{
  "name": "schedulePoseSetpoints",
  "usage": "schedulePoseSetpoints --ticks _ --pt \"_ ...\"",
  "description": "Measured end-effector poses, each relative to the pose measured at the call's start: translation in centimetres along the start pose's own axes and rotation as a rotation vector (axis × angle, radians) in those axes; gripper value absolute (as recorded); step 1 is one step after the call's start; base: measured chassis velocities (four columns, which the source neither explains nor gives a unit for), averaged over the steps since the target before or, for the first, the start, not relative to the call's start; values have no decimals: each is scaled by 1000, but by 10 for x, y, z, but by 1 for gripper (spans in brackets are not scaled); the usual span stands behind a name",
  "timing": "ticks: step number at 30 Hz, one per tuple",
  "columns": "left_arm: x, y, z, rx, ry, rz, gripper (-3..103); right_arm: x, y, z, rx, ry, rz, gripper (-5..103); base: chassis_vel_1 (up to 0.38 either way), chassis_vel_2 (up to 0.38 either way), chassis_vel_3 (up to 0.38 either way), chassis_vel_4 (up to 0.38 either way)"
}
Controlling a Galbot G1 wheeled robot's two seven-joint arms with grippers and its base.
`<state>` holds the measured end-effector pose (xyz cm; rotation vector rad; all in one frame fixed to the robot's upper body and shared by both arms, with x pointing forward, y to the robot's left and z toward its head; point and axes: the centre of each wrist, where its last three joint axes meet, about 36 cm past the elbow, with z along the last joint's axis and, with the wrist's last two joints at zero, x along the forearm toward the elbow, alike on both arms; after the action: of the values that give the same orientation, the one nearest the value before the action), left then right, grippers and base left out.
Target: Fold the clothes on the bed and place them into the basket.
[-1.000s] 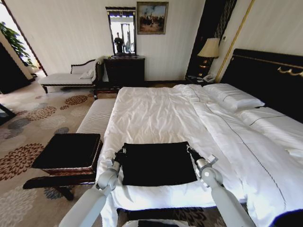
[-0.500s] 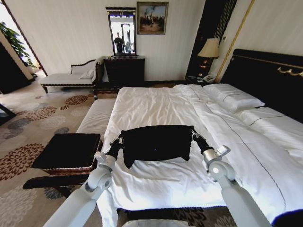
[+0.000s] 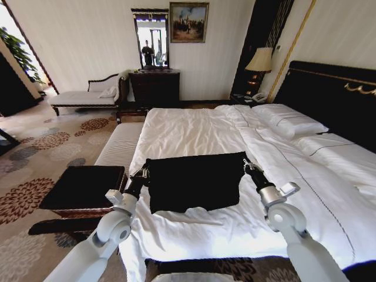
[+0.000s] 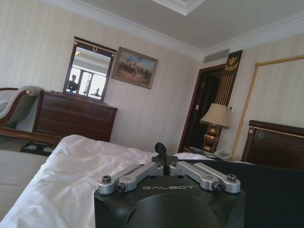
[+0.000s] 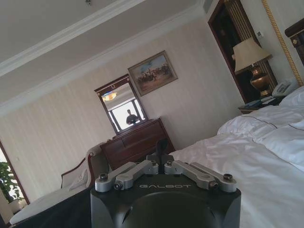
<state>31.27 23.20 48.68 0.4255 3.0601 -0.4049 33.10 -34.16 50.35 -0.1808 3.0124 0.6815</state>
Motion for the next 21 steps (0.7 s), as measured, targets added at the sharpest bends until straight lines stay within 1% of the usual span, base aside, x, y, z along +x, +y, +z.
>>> schedulePoseSetpoints --ticks 3,4,8,12,14,15,16,18,19,21 --pt "33 -9 -16 9 39 -8 1 28 16 -23 -30 32 29 1 0 0 0 0" --pt "33 -9 -16 9 39 -8 1 28 16 -23 -30 32 29 1 0 0 0 0" --pt "53 -12 -19 20 82 -12 1 46 25 -31 -37 86 76 1 0 0 0 0" --pt "53 -15 -15 45 106 -24 1 47 31 -31 -60 116 98 1 0 0 0 0" --pt "42 -14 -6 71 135 -39 1 33 29 -24 -84 140 112 1 0 0 0 0" --pt "35 -11 2 77 147 -49 1 24 25 -20 -93 150 117 1 0 0 0 0" --pt "35 -11 2 77 147 -49 1 24 25 -20 -93 150 117 1 0 0 0 0" --pt "10 4 35 83 197 -96 1 0 11 -3 -115 185 127 1 0 0 0 0" --pt "10 4 35 83 197 -96 1 0 11 -3 -115 185 127 1 0 0 0 0" --pt "-16 13 63 98 238 -116 1 -25 -8 21 -121 230 141 1 0 0 0 0"
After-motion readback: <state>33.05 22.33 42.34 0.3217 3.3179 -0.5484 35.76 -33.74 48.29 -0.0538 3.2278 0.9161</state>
